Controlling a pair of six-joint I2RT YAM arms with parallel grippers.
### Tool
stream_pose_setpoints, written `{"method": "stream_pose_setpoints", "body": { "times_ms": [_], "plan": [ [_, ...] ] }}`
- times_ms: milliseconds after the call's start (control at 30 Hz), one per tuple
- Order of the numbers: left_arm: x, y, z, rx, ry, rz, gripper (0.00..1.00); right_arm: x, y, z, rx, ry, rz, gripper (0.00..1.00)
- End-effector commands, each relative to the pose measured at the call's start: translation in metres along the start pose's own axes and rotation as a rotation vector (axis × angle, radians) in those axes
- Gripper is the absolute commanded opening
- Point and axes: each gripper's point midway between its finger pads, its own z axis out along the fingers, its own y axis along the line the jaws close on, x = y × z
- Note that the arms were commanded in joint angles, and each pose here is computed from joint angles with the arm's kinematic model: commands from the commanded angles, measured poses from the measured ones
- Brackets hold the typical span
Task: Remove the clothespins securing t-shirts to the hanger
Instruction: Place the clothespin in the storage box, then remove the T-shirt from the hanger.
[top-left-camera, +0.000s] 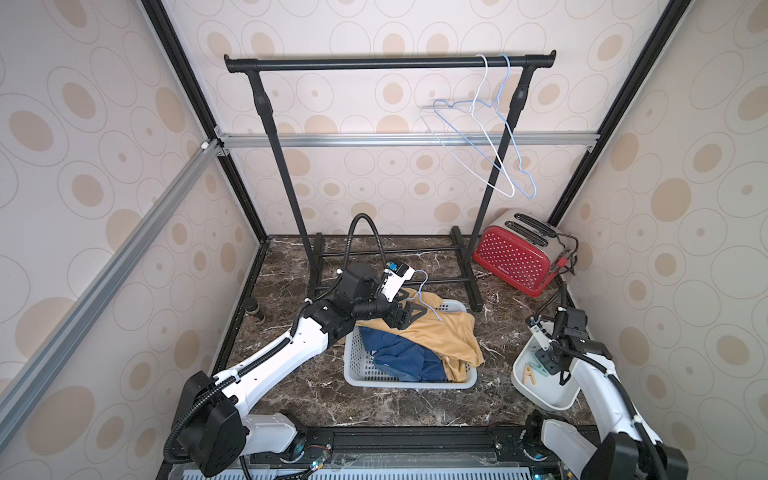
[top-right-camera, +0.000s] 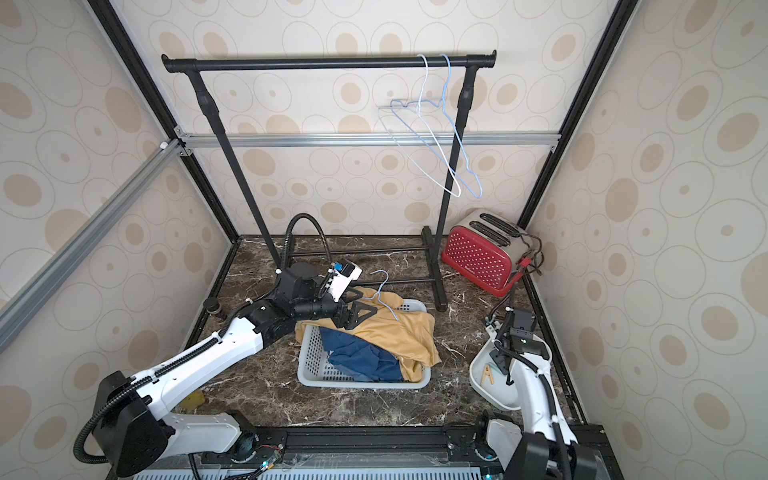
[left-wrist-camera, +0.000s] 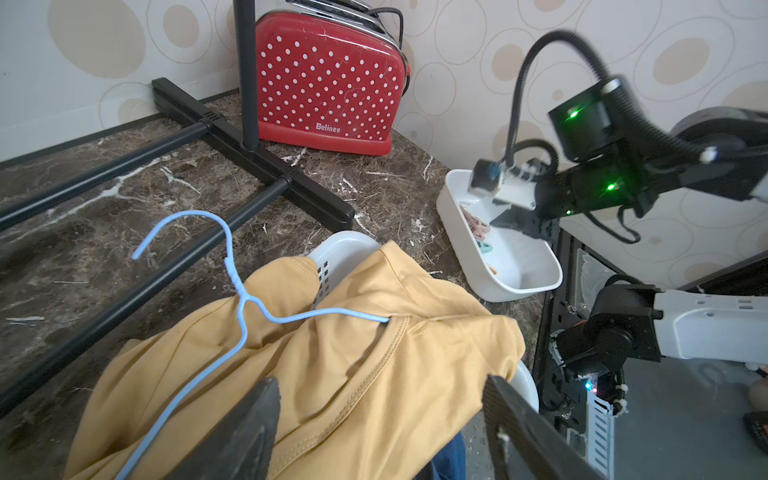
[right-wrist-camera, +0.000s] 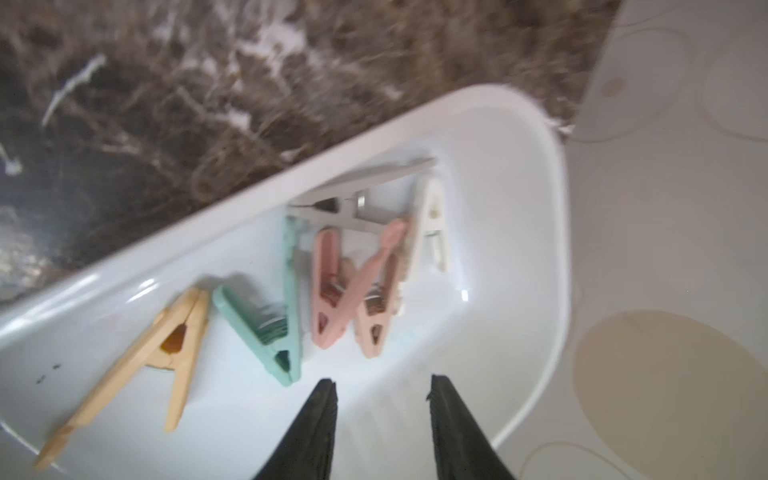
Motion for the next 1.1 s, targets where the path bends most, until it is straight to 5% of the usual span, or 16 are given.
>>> {"method": "stream_pose_setpoints", "body": {
  "times_ms": [0,233,467,600,1067],
  "plan": [
    [-0.013,-0.004,-0.01,-0.019,0.019,0.061,0.78,-0.031,-0.033,-0.043,0.113,-0.169,0.144,0.43],
    [-0.004,0.007,-0.024,-0.111,0.044,0.08,0.78,-0.079,-0.019,-0.114,-0.015,-0.315,0.303,0.47],
    [0.012,0.027,-0.042,-0.255,0.108,0.111,0.81,-0.135,0.056,-0.165,-0.303,-0.463,0.297,0.5],
    [0.019,0.034,-0.052,-0.308,0.133,0.114,0.81,-0.162,0.099,-0.185,-0.463,-0.535,0.294,0.6],
    [0.04,0.055,-0.08,-0.432,0.185,-0.004,0.81,-0.245,0.191,-0.205,-0.882,-0.529,0.324,0.65]
  ]
}}
